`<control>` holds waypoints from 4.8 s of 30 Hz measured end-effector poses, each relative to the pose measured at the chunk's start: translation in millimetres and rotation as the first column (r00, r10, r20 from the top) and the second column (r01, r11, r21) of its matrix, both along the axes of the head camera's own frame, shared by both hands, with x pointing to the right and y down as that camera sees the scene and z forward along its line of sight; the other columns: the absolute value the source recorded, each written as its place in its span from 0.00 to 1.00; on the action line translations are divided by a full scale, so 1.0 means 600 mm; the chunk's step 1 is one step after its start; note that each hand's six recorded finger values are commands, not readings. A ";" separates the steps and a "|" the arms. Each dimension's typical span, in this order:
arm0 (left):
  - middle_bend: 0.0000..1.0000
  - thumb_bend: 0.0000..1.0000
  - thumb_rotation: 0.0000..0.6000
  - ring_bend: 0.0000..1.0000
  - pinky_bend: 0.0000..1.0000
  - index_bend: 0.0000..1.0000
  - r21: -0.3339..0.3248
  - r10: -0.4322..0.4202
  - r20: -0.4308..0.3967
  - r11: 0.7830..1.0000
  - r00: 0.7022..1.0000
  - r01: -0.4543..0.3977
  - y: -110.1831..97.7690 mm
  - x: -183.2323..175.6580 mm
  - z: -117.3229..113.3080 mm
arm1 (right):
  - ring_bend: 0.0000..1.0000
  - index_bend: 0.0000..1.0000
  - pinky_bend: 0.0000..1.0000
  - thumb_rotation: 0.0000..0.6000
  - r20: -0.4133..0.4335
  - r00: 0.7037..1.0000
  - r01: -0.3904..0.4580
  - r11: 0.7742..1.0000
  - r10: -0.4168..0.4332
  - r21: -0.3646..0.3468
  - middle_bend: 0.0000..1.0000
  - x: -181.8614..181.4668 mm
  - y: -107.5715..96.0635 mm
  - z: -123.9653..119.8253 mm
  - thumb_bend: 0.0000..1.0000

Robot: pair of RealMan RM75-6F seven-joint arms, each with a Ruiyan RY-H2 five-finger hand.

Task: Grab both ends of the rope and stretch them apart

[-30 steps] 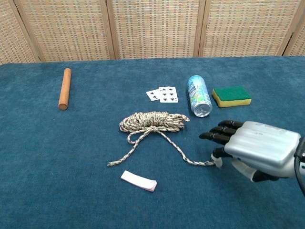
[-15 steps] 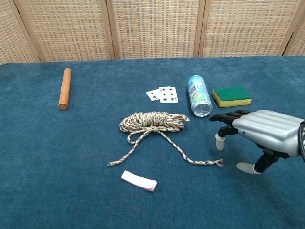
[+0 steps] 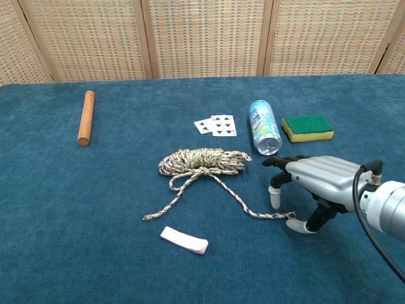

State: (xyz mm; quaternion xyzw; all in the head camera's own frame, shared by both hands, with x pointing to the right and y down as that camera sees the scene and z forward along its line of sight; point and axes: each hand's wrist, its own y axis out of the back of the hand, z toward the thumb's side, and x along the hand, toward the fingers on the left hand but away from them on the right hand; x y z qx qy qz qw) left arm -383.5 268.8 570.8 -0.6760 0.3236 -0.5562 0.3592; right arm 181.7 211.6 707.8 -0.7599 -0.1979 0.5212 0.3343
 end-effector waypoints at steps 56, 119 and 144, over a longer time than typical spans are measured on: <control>0.00 0.00 1.00 0.00 0.00 0.07 0.092 0.266 0.071 0.958 0.961 -0.272 -0.072 0.087 0.054 | 0.00 0.65 0.00 1.00 -0.065 0.992 0.111 0.986 -0.104 0.120 0.00 0.000 -0.035 0.003 0.49; 0.00 0.11 1.00 0.00 0.00 0.47 0.059 0.492 -0.112 0.871 0.864 -0.488 -0.147 0.370 0.260 | 0.00 0.66 0.00 1.00 -0.096 0.986 0.148 0.986 -0.140 0.083 0.00 -0.001 -0.034 0.029 0.49; 0.00 0.23 1.00 0.00 0.00 0.47 -0.026 0.437 -0.036 0.899 0.899 -0.438 -0.180 0.321 0.274 | 0.00 0.66 0.00 1.00 -0.094 0.986 0.147 0.985 -0.139 0.085 0.00 -0.004 -0.032 0.029 0.49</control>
